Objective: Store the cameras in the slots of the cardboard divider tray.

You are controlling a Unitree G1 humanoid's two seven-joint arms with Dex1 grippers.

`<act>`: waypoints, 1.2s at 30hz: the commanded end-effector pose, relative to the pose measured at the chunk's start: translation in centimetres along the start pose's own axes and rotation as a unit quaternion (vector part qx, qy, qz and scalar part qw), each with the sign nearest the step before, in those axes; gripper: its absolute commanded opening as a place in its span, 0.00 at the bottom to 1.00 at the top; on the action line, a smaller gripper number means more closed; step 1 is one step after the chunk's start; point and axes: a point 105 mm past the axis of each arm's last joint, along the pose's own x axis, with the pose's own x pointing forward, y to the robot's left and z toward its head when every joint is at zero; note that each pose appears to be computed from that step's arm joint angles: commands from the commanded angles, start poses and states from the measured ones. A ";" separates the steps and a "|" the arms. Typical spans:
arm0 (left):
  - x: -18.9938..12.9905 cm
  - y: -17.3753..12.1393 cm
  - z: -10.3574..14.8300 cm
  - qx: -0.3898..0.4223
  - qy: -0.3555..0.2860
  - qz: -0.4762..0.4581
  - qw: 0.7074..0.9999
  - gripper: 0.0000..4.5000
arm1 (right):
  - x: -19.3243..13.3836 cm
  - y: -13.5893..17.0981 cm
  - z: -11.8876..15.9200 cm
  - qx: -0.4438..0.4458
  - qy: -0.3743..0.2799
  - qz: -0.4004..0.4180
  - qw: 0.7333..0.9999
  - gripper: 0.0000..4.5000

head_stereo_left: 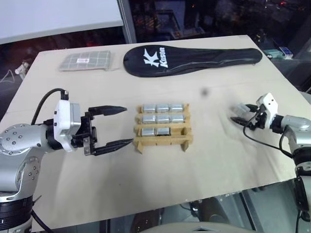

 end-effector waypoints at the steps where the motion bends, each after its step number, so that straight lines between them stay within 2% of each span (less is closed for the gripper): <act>1: -0.1 0.0 0.4 0.015 -0.002 -0.004 1.000 1.00 | -0.9 -1.2 2.3 -0.018 -0.037 -0.020 0.999 0.94; 3: -0.1 0.0 0.4 0.014 -0.002 -0.006 1.000 1.00 | -0.9 -1.2 2.6 -0.017 -0.046 -0.021 0.999 0.80; 7: 0.1 -0.1 0.8 0.006 -0.016 -0.012 1.000 1.00 | -1.0 -1.2 3.0 -0.015 -0.055 -0.020 0.998 0.35; 9: 0.3 -0.2 0.8 0.007 -0.015 -0.016 1.000 1.00 | -1.0 -1.2 3.2 -0.017 -0.061 -0.018 0.998 0.17; 14: 0.3 -0.3 0.6 0.004 -0.013 -0.020 1.000 1.00 | -1.3 -1.1 3.4 -0.018 -0.072 -0.022 0.997 0.17; 18: 0.2 -0.2 0.7 0.002 -0.012 -0.020 1.000 1.00 | -1.2 -0.4 4.5 -0.062 -0.092 -0.013 0.994 0.17; 23: -0.1 -0.1 0.5 -0.002 -0.005 -0.020 1.000 1.00 | 0.6 5.1 9.1 -0.128 -0.158 0.107 0.973 0.17; 27: -0.1 -0.1 0.4 -0.003 -0.004 -0.019 1.000 1.00 | 2.4 10.7 11.8 -0.145 -0.177 0.221 0.948 0.17; 30: -0.1 0.0 0.4 -0.001 -0.002 -0.016 1.000 1.00 | 3.4 14.6 12.4 -0.172 -0.165 0.309 0.921 0.17; 36: -0.3 -0.1 0.6 0.001 0.001 -0.007 1.000 1.00 | 5.2 18.5 12.5 -0.187 -0.139 0.389 0.891 0.17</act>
